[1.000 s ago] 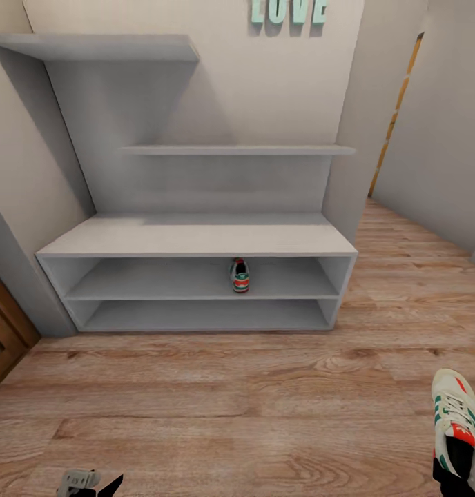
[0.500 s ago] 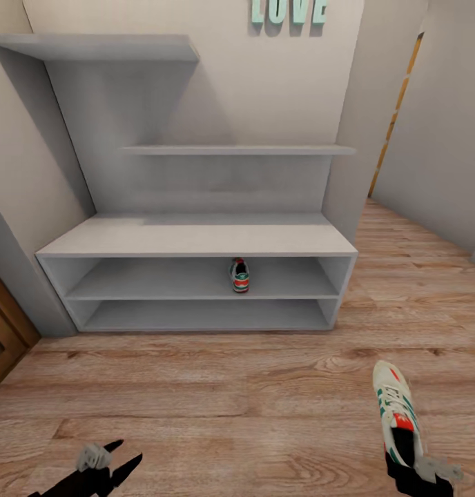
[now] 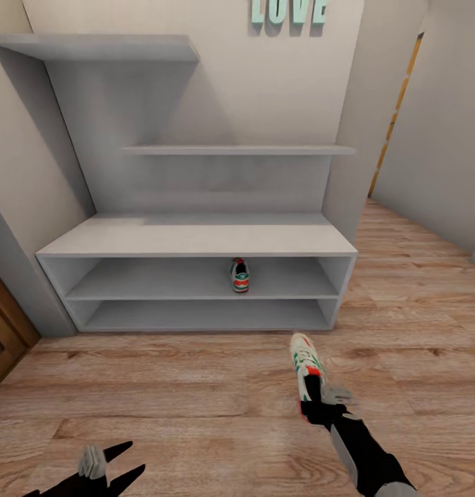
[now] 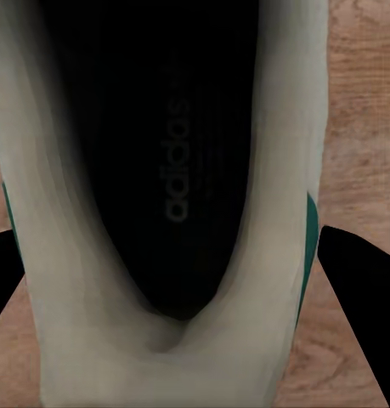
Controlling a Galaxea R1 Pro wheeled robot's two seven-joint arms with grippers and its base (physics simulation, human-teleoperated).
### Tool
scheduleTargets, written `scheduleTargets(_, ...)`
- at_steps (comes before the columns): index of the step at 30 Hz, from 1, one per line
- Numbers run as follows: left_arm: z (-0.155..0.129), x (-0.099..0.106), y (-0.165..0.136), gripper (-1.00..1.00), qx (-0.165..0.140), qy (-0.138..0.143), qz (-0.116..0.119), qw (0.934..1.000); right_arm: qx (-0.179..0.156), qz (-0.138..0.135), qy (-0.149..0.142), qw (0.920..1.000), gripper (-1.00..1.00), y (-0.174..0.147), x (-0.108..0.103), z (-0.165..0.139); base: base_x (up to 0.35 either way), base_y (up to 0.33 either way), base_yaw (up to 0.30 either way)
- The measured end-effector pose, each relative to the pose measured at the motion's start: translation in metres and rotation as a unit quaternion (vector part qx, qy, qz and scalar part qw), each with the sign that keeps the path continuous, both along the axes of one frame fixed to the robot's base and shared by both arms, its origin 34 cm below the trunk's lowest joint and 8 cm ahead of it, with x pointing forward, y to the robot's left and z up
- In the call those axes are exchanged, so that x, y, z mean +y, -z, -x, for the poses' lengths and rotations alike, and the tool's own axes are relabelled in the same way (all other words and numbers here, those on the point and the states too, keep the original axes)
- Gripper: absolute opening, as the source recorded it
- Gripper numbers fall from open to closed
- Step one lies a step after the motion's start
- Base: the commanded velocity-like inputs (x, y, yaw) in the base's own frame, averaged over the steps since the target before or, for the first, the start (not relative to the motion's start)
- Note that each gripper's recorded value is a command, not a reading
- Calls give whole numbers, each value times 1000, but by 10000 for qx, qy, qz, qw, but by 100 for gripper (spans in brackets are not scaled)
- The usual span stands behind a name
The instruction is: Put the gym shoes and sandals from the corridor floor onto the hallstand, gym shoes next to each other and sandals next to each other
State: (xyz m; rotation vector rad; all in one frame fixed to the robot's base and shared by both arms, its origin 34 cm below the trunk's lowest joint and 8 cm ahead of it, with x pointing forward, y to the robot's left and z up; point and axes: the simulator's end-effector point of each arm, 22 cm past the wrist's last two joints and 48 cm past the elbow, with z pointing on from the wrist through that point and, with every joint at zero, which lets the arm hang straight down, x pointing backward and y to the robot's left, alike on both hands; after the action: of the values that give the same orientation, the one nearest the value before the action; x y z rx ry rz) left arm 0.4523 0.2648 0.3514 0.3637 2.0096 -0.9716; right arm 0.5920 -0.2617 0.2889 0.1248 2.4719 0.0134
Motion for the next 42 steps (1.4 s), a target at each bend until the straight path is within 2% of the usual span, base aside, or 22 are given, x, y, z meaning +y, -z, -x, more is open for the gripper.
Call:
scheduleTargets(4,-1,1,-5,100,-54,3,82,10000,-75,-15,43,10000,-100,-25,24,-35,0,0,0)
scheduleTargets(6,-2,1,-8,100,-105,5,99,9999,-232,213,273,9991,-100,-53,39,-64,0,0,0)
scheduleTargets(8,-3,0,-10,100,-142,38,90,9999,-405,420,346,9977,-100,-77,53,-86,0,0,0)
scheduleTargets(10,-4,-1,-11,100,-170,68,78,9998,-523,526,290,9968,-100,-93,63,-99,0,0,0)
scheduleTargets(11,-6,-2,-13,100,-213,114,53,9997,-567,634,164,9962,-100,-113,73,-116,0,0,0)
scheduleTargets(13,-6,-2,-14,100,-226,122,40,9997,-589,735,95,9955,-100,-130,73,-130,0,0,0)
scheduleTargets(15,-6,-2,-14,100,-219,127,34,9997,-771,805,50,9938,-100,-169,74,-159,0,0,0)
scheduleTargets(24,-7,-1,-14,100,-226,92,41,9997,-772,789,42,9939,-100,-171,75,-162,28,0,0)
scheduleTargets(36,-7,-1,-14,100,-232,88,46,9997,-769,791,48,9939,-100,-170,75,-161,271,0,0)
scheduleTargets(42,-7,-1,-14,100,-235,90,48,9997,-764,796,43,9939,-100,-169,75,-161,97,0,0)
